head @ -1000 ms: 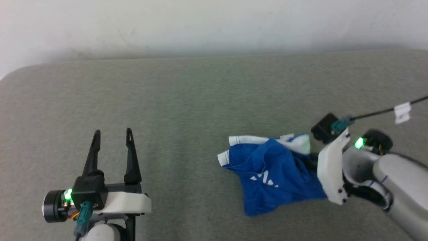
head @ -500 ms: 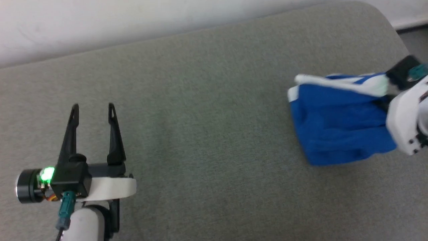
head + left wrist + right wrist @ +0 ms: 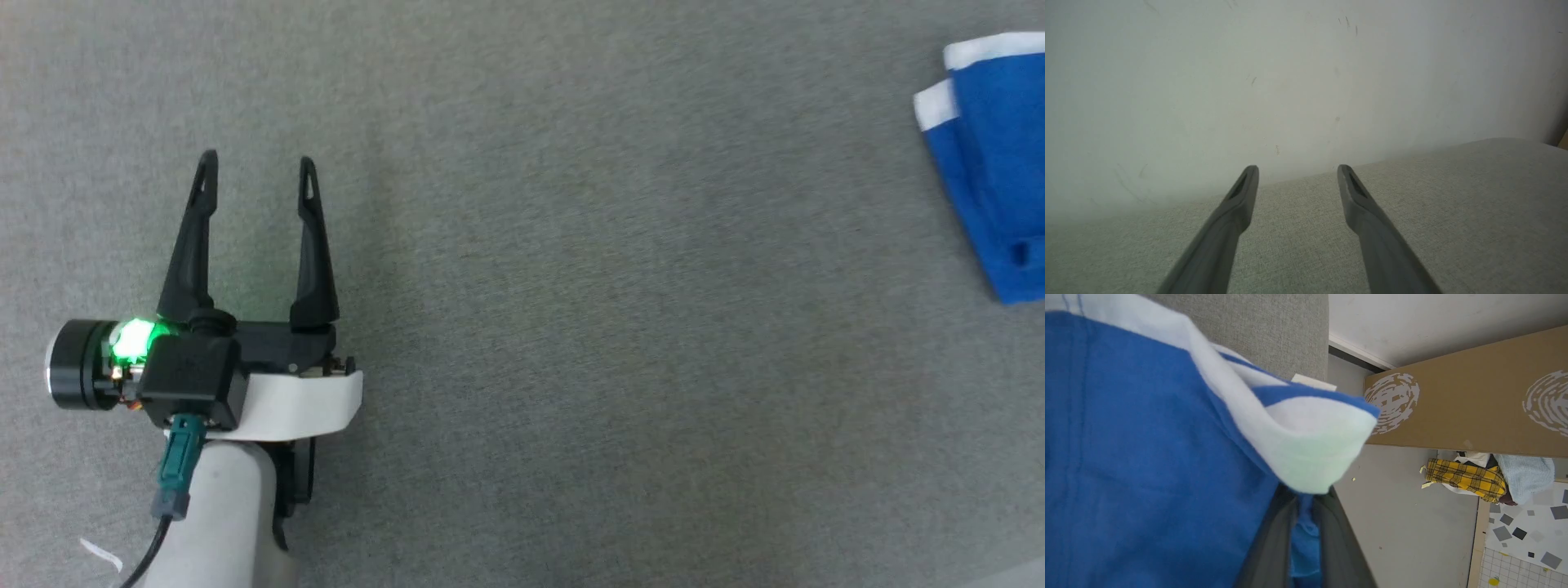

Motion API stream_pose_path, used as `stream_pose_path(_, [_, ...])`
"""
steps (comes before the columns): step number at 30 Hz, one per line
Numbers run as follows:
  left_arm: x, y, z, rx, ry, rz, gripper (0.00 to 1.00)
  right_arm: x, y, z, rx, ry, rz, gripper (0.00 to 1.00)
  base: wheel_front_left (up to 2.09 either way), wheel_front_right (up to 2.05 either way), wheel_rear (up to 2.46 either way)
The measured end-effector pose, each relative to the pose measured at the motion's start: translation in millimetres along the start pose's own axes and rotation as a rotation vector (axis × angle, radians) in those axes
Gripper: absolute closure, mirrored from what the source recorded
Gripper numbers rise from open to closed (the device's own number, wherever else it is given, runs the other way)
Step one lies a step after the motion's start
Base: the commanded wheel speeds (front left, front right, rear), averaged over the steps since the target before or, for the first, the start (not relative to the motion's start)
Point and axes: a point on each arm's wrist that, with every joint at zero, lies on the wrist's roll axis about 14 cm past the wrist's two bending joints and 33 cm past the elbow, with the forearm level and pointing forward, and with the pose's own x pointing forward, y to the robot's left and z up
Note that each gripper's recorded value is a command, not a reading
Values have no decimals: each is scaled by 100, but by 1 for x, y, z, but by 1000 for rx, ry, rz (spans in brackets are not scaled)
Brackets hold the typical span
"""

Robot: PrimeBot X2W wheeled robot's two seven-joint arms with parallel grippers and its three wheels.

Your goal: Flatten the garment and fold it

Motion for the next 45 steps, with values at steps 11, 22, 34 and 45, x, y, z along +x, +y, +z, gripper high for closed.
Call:
stream_pose_path(11, [-18, 19, -6, 3, 56, 73, 0, 5, 2, 41, 18, -220, -25, 0, 0, 0, 0])
stream_pose_path(22, [-63, 46, 53, 9, -3, 194, 0, -137, 5, 169, 184, -1060, -21, 0, 0, 0, 0])
stream_pose_path(34, [-115, 75, 94, 29, -51, 291, 0, -220, 126, 148, 514, -1269, 203, 0, 0, 0, 0])
stream_pose_path(45, [-153, 92, 97, 49, -29, 347, 100, -233, 181, 100, 598, -1173, 296, 100, 0, 0, 0])
